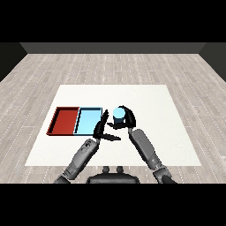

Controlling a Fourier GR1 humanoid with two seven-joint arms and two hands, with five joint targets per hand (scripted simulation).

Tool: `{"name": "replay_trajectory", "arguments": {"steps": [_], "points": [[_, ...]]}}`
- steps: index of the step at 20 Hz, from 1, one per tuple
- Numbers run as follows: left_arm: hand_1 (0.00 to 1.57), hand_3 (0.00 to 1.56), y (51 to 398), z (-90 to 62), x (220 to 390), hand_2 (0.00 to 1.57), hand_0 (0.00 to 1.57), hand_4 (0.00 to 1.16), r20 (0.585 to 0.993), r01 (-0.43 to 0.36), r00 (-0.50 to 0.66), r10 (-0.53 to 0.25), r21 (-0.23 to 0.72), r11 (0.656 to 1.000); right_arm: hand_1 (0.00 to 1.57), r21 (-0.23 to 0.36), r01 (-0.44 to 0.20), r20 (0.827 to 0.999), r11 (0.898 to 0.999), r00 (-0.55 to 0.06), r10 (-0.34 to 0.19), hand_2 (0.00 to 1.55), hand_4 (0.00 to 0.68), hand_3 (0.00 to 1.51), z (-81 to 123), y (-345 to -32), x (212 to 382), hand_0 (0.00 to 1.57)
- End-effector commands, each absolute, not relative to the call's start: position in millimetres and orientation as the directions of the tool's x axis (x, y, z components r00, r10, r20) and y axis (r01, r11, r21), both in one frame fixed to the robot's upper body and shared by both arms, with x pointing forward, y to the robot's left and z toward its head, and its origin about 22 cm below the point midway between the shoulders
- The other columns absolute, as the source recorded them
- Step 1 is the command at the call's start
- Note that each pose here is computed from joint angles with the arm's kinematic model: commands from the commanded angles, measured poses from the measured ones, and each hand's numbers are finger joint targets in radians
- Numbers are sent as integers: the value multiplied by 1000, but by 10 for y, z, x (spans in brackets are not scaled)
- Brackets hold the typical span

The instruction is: Pick the blue can and put it in the blue box

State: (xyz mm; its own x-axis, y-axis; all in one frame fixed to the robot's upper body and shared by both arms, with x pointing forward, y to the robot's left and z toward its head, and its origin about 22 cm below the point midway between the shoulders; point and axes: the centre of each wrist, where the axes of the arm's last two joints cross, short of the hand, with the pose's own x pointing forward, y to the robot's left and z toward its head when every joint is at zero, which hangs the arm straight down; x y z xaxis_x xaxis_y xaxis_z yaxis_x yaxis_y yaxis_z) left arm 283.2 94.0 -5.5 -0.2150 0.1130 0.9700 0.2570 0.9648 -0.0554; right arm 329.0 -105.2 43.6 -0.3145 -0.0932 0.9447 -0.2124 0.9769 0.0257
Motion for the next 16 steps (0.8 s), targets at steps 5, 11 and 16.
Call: {"name": "replay_trajectory", "arguments": {"steps": [5,11,16], "points": [[0,0,868,-245,2860,0,0,0,972,259,-188,141,-89,962,1435,35,-248,944,968,-311,-113,1463,550,1375,472,-860,3247,1435],[0,0,658,-211,2888,0,0,0,980,265,-167,106,-59,962,1418,29,-263,936,964,-332,-119,1454,557,1366,503,-908,3287,1418],[0,0,699,-104,2927,0,0,0,981,268,-172,94,-46,962,1430,39,-264,943,964,-309,-123,1457,552,1374,258,-836,3099,1430]]}}
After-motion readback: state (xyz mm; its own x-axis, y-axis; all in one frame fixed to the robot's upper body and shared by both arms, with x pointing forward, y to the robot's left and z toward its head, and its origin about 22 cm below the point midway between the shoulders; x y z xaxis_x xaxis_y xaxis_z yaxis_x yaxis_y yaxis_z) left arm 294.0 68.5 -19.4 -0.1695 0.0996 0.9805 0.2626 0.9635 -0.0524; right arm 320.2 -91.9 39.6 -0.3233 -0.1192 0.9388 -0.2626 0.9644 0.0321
